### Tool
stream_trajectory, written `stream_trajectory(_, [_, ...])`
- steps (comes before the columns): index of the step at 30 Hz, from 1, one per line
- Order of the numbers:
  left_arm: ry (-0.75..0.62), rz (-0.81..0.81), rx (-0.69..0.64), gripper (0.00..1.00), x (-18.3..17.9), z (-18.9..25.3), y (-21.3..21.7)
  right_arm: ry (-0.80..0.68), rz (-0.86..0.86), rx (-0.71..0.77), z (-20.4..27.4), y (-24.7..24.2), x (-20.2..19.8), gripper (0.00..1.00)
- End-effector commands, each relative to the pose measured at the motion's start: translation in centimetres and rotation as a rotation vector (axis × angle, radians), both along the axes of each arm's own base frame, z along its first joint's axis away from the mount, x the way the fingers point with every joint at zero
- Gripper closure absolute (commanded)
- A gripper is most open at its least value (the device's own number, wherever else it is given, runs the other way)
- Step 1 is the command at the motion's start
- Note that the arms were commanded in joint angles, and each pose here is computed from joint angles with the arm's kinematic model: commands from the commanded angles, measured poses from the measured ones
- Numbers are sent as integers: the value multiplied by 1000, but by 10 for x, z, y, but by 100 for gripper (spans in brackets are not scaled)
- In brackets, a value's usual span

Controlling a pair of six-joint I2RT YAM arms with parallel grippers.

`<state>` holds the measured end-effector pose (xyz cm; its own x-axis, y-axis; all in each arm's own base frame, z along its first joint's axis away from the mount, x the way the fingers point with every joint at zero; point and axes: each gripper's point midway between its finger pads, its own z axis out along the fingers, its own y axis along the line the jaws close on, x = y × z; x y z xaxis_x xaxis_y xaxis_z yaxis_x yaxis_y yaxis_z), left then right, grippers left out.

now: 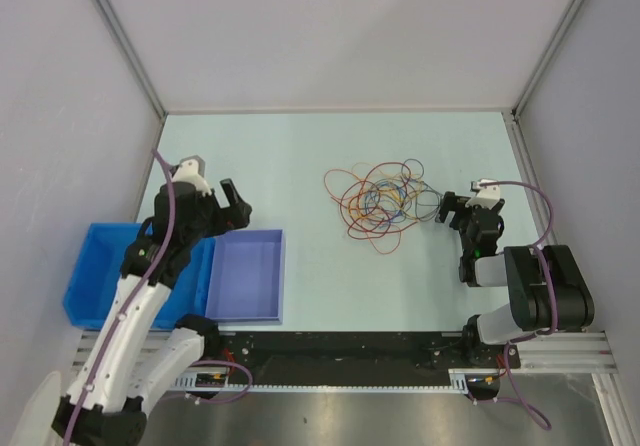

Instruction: Untangle the cables

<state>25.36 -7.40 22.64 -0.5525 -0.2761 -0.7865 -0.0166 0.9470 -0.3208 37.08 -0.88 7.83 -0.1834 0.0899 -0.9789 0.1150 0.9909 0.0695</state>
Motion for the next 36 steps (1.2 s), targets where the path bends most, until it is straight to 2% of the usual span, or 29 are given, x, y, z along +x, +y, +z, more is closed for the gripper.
stream_trajectory(1, [-4,15,10,0,-22,-17,8,-55,-9,-13,16,-3,9,0])
stream_trajectory(9, [-137,-61,-94,0,-44,-3,-5,-54,-7,-13,15,-2,9,0])
stream_trajectory(27, [-58,37,-66,0,-44,-18,9,-54,-9,-12,15,-3,9,0])
stream_trajectory(36, [-90,34,-70,0,-46,-11,8,-54,-7,-13,15,-3,9,0])
